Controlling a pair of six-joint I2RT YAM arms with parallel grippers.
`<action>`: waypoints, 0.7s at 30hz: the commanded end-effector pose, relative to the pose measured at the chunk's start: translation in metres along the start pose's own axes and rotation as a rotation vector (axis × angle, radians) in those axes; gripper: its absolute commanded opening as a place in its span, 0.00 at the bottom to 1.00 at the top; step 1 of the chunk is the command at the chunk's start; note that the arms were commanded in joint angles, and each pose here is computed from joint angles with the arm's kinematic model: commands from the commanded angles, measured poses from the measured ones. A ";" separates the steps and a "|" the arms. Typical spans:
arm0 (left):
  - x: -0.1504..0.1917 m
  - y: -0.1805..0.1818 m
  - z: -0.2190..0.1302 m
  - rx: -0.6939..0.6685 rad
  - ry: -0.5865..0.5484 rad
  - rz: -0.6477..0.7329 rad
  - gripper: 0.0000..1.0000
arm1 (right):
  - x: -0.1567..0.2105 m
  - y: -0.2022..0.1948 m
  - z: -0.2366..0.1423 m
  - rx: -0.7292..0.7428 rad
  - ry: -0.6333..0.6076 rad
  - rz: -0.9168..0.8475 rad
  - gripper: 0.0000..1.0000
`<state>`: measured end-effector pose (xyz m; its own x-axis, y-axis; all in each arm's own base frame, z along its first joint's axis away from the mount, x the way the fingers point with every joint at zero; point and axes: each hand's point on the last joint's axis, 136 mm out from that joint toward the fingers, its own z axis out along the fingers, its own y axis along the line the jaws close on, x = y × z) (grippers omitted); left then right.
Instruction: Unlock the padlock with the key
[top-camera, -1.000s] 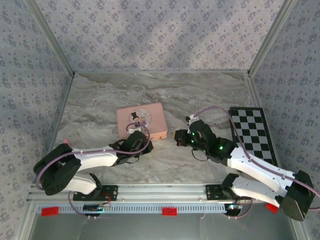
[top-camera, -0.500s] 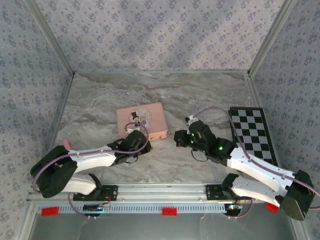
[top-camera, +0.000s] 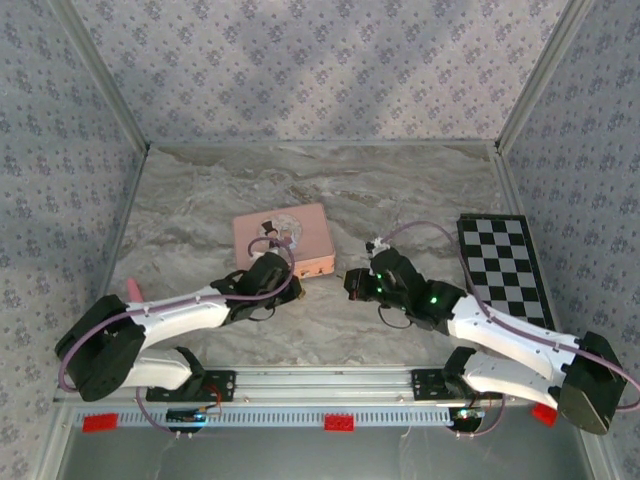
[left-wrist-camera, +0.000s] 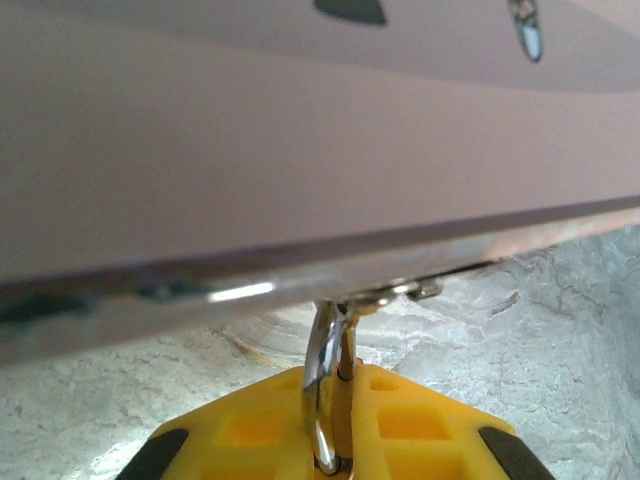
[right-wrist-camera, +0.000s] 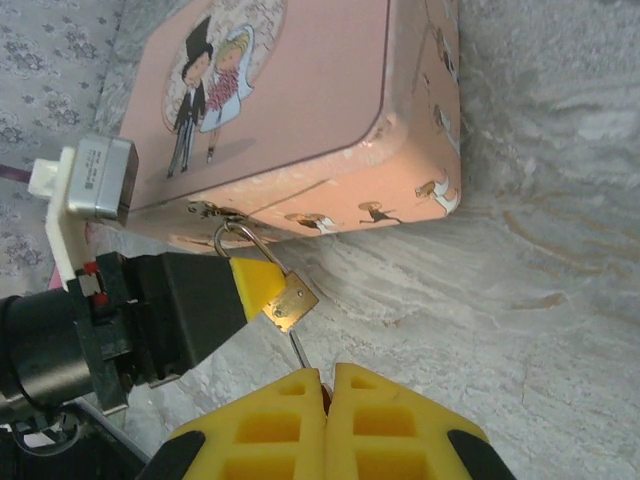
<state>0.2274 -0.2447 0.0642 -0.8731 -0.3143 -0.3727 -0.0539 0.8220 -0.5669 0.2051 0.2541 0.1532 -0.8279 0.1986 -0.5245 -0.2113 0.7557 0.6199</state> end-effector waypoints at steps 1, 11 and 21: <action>-0.018 -0.023 -0.008 0.052 -0.030 -0.022 0.14 | 0.014 -0.002 0.009 -0.030 0.029 0.076 0.00; -0.017 -0.037 -0.007 0.100 0.024 -0.057 0.13 | 0.052 -0.001 0.040 -0.117 0.094 0.246 0.00; -0.022 -0.045 -0.009 0.144 0.029 -0.113 0.13 | 0.059 0.004 0.060 -0.222 0.081 0.387 0.00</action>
<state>0.2291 -0.2537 0.0742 -0.8973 -0.3533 -0.2646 -0.1167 0.7680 -0.6297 0.1801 0.2934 0.0702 -0.9157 0.3289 -0.2311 0.0100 0.5933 0.8049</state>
